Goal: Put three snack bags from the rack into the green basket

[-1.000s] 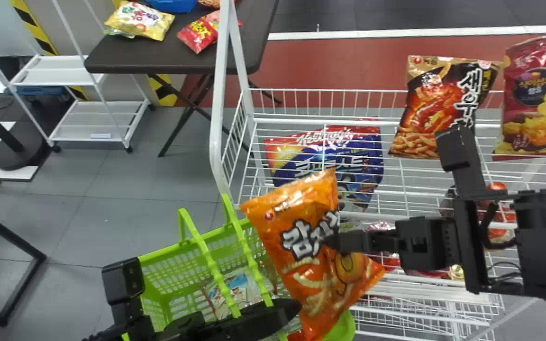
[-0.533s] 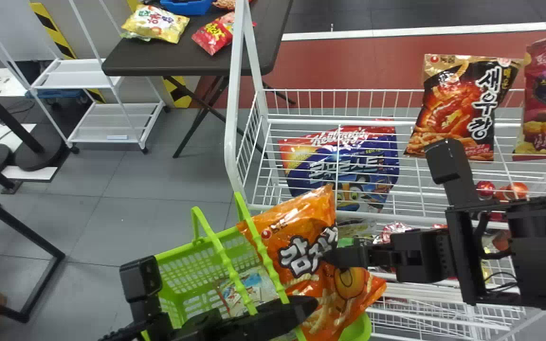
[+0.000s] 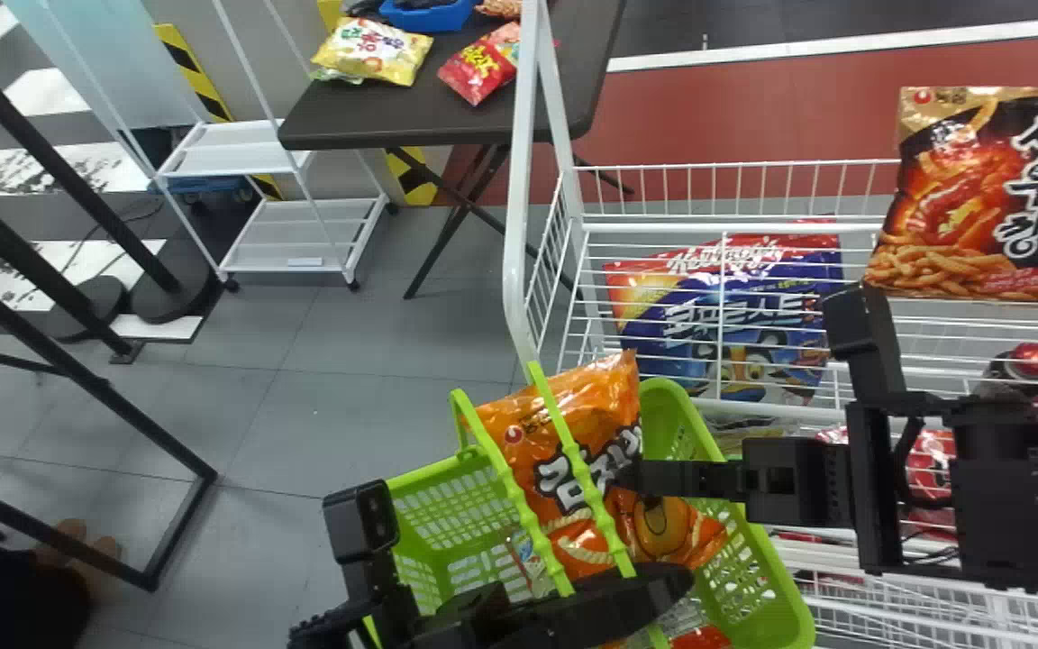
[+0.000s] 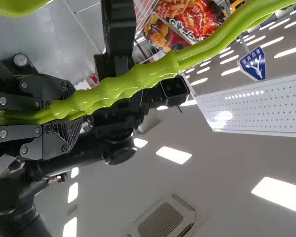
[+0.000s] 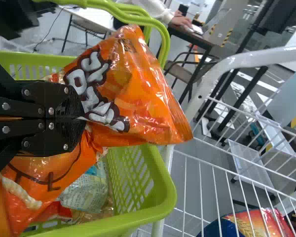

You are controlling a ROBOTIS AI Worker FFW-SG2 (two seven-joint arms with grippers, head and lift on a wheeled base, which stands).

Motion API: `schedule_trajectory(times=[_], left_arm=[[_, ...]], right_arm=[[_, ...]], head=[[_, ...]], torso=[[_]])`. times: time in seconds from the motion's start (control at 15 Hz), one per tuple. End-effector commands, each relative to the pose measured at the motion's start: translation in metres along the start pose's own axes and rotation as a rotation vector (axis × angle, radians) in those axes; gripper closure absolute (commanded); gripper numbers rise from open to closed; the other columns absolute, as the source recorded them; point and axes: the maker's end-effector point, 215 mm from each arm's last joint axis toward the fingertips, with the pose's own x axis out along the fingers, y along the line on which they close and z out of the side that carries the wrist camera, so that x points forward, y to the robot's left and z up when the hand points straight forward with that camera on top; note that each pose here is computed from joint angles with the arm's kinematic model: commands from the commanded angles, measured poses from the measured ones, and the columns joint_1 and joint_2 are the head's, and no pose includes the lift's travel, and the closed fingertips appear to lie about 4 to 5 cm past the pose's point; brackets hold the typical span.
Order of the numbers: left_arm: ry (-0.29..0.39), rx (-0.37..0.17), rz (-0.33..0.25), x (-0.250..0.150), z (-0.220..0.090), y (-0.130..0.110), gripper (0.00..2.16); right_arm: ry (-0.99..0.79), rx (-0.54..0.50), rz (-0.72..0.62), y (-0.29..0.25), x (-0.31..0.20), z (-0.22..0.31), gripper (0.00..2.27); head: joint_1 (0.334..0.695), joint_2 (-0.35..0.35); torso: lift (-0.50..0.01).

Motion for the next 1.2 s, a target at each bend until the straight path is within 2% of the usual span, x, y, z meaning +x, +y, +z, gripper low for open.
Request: schedule_trajectory(times=[0.0, 0.07, 0.13, 0.27, 0.47, 0.73, 1.0, 1.07, 1.13], left_arm=[[-0.008, -0.001, 0.0, -0.001, 0.002, 0.0, 2.15], [-0.012, 0.002, -0.001, -0.002, 0.003, -0.001, 2.15], [-0.015, 0.003, -0.001, -0.003, 0.005, -0.001, 2.15], [-0.018, 0.005, 0.002, -0.004, 0.006, -0.001, 2.15], [-0.024, 0.002, 0.006, -0.008, 0.007, -0.001, 2.15], [-0.026, -0.002, 0.005, -0.008, 0.007, -0.001, 2.15], [-0.028, -0.003, 0.005, -0.01, 0.008, -0.002, 2.15], [-0.029, -0.007, 0.007, -0.011, 0.007, -0.002, 2.15], [-0.03, -0.007, 0.005, -0.01, 0.007, -0.002, 2.15]], right_arm=[[0.007, 0.054, 0.013, -0.009, 0.007, -0.009, 1.73], [0.013, 0.079, 0.035, -0.006, 0.008, -0.015, 0.83], [0.016, 0.097, 0.053, -0.004, 0.008, -0.016, 0.06], [0.034, 0.119, 0.079, 0.001, 0.003, -0.024, 0.0], [0.012, 0.126, 0.094, 0.003, -0.011, -0.018, 0.06], [-0.085, 0.112, 0.054, -0.014, -0.046, 0.02, 0.06], [-0.276, -0.062, -0.265, -0.088, -0.103, 0.09, 0.07], [-0.327, -0.106, -0.358, -0.109, -0.119, 0.107, 0.07], [-0.365, -0.144, -0.444, -0.127, -0.132, 0.119, 0.07]], head=[[0.695, 0.298], [0.695, 0.302], [0.695, 0.309], [0.695, 0.319], [0.695, 0.329], [0.695, 0.304], [0.695, 0.189], [0.695, 0.15], [0.695, 0.081]], torso=[[0.0], [0.0], [0.0], [0.0], [0.0], [0.0], [0.0], [0.0], [0.0]])
